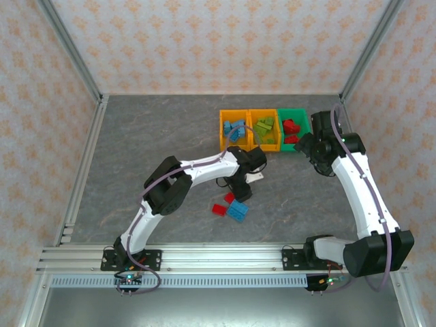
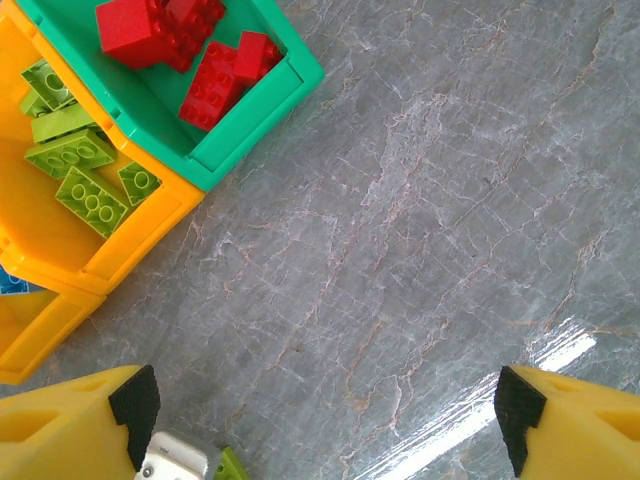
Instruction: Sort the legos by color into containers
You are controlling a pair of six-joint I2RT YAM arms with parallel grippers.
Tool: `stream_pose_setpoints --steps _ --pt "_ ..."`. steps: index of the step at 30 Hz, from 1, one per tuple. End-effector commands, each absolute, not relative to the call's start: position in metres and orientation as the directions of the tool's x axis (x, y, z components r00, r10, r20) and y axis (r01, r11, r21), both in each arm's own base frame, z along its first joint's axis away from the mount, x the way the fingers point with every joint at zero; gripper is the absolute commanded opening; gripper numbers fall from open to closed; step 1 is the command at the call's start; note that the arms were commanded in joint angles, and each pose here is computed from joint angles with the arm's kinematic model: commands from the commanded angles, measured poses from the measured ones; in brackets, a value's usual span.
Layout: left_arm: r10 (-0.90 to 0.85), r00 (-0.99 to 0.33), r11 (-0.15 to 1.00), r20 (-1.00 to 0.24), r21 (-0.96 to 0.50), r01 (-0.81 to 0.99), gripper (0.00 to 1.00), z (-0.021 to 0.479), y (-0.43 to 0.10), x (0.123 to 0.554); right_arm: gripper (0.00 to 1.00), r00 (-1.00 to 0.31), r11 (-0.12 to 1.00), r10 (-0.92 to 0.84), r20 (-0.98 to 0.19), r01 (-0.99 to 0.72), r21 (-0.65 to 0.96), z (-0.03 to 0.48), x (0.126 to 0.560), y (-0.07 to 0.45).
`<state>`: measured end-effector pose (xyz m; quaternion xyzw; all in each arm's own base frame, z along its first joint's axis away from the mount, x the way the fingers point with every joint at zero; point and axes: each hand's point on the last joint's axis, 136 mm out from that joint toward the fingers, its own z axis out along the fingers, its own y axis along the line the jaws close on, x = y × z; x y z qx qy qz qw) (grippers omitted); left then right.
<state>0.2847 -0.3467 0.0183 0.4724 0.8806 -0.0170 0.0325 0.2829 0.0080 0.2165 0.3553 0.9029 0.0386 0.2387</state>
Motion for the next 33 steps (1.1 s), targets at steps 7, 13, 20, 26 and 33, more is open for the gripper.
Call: stream_pose_setpoints --steps 7,13,20,26,33 --pt "0.863 -0.502 0.504 -0.048 0.024 0.863 0.47 0.001 -0.354 0.285 0.89 -0.648 0.748 0.657 -0.385 0.622 0.230 0.217 0.272 0.008" --pt "0.848 -0.525 0.529 -0.070 0.055 0.847 0.40 0.010 -0.350 0.290 0.89 -0.669 0.743 0.669 -0.324 0.613 0.267 0.208 0.265 0.021" --pt "0.765 -0.616 0.631 -0.187 0.025 0.776 0.35 0.035 -0.355 0.307 0.89 -0.712 0.734 0.668 -0.216 0.583 0.348 0.187 0.235 0.054" --pt "0.683 -0.650 0.671 -0.333 -0.064 0.739 0.31 0.086 -0.371 0.328 0.89 -0.690 0.707 0.693 -0.208 0.595 0.381 0.187 0.226 0.059" --pt "0.468 -0.672 0.769 -0.573 -0.111 0.630 0.31 0.186 -0.387 0.392 0.89 -0.660 0.689 0.714 -0.234 0.601 0.406 0.197 0.235 0.058"
